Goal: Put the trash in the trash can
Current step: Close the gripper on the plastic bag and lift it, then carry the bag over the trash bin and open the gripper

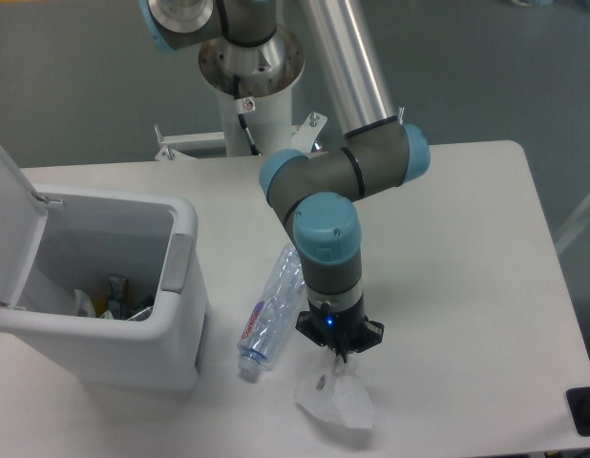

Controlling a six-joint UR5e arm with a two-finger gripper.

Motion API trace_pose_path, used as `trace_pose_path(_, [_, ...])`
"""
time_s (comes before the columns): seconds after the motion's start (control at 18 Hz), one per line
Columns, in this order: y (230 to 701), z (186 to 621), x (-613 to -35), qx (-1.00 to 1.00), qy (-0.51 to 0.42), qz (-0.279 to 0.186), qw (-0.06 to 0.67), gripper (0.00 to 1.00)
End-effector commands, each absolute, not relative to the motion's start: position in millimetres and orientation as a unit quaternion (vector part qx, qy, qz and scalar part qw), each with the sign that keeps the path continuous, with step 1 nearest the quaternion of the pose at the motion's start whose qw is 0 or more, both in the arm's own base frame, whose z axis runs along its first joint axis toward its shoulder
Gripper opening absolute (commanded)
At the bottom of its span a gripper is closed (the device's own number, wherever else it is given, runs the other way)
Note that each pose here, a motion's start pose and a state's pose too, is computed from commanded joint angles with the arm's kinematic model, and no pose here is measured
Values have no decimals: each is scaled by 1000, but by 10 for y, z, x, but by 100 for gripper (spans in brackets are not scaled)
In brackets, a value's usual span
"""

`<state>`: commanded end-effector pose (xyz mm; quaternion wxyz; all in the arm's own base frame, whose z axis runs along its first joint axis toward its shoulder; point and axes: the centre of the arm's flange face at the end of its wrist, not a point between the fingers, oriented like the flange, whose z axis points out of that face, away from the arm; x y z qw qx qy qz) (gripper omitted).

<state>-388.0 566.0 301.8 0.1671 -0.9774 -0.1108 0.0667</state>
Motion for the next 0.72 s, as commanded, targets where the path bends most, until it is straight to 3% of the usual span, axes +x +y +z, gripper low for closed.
trace_pose_path(0.72, [5530,4424,-3450,-939,-97,14,329,0])
